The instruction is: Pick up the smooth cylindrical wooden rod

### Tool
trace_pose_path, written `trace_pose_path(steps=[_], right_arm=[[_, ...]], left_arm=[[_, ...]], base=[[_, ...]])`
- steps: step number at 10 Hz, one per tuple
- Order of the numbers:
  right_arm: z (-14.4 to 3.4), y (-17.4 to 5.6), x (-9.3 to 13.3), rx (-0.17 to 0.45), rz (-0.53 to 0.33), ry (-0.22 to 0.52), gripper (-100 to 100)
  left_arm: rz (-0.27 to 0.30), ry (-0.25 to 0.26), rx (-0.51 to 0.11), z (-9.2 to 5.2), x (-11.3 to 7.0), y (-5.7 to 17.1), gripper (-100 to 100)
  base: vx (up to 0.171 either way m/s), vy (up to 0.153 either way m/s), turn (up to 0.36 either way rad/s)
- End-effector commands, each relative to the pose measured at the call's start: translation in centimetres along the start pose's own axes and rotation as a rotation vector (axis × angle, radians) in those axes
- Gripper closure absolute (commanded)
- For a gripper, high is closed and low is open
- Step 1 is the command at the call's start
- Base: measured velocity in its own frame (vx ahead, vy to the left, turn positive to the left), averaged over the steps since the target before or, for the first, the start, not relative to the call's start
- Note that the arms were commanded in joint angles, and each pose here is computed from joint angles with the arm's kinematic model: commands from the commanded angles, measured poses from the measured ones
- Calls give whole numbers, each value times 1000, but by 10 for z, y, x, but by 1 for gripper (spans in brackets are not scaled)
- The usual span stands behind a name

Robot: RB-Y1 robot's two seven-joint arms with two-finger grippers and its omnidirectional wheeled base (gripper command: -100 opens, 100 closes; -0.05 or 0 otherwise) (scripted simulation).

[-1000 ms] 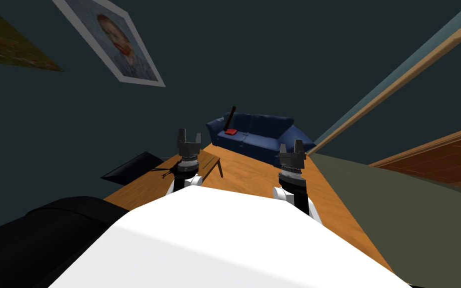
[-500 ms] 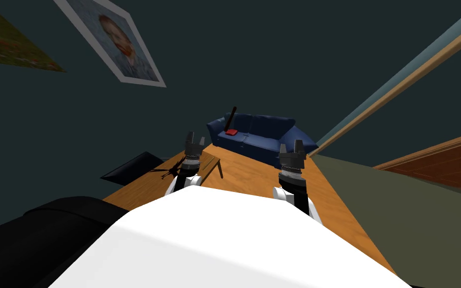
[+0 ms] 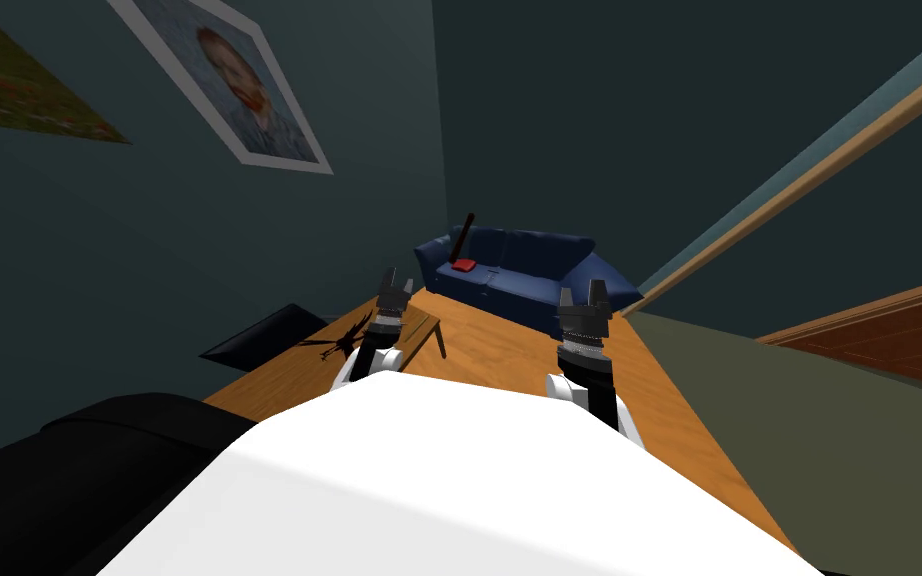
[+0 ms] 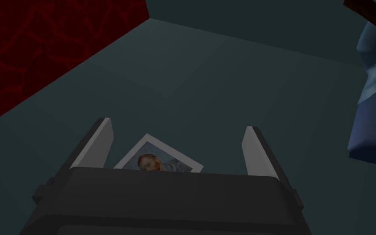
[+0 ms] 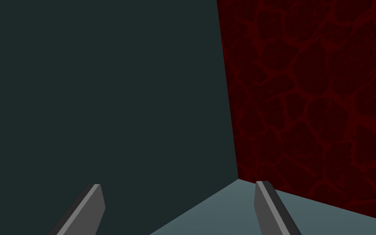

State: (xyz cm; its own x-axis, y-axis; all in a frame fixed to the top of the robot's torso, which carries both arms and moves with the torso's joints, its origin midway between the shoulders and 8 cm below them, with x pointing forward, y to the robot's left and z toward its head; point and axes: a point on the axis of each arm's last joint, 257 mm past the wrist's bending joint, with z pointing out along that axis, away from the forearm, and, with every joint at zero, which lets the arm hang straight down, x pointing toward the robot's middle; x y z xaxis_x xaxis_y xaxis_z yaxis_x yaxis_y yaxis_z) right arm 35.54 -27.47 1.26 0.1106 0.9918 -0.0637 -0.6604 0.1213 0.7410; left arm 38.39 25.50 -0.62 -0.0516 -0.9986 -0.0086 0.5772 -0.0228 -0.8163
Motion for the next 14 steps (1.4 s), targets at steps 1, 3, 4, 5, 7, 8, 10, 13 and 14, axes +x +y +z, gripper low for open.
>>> trace_pose_path(steps=[1, 3, 4, 5, 7, 8, 10, 13, 14], right_arm=[[0, 0, 0, 0, 0, 0, 0], [0, 0, 0, 0, 0, 0, 0], [0, 0, 0, 0, 0, 0, 0], [0, 0, 0, 0, 0, 0, 0], [0, 0, 0, 0, 0, 0, 0], [0, 0, 0, 0, 0, 0, 0], [0, 0, 0, 0, 0, 0, 0], [0, 0, 0, 0, 0, 0, 0], [0, 0, 0, 0, 0, 0, 0]], left_arm=[[-18, -15, -59, -1, -8, 20, -100], [-35, -31, -107, -2, -14, 37, -100], [-35, -31, -111, -2, -14, 38, -100], [-54, -50, -163, -3, -22, 56, -100], [-74, -70, -218, -6, -29, 75, -100], [-95, -92, -266, -9, -37, 92, -100], [-118, -116, -319, -13, -44, 111, -100], [-141, -144, -382, -20, -52, 132, -100], [-166, -170, -431, -25, -59, 149, -100]], base=[[40, -4, 32], [36, -5, 20], [34, -4, 14], [42, -9, 38], [62, -7, 33], [49, -8, 32], [43, -3, 28], [46, -8, 23], [44, -23, 35]])
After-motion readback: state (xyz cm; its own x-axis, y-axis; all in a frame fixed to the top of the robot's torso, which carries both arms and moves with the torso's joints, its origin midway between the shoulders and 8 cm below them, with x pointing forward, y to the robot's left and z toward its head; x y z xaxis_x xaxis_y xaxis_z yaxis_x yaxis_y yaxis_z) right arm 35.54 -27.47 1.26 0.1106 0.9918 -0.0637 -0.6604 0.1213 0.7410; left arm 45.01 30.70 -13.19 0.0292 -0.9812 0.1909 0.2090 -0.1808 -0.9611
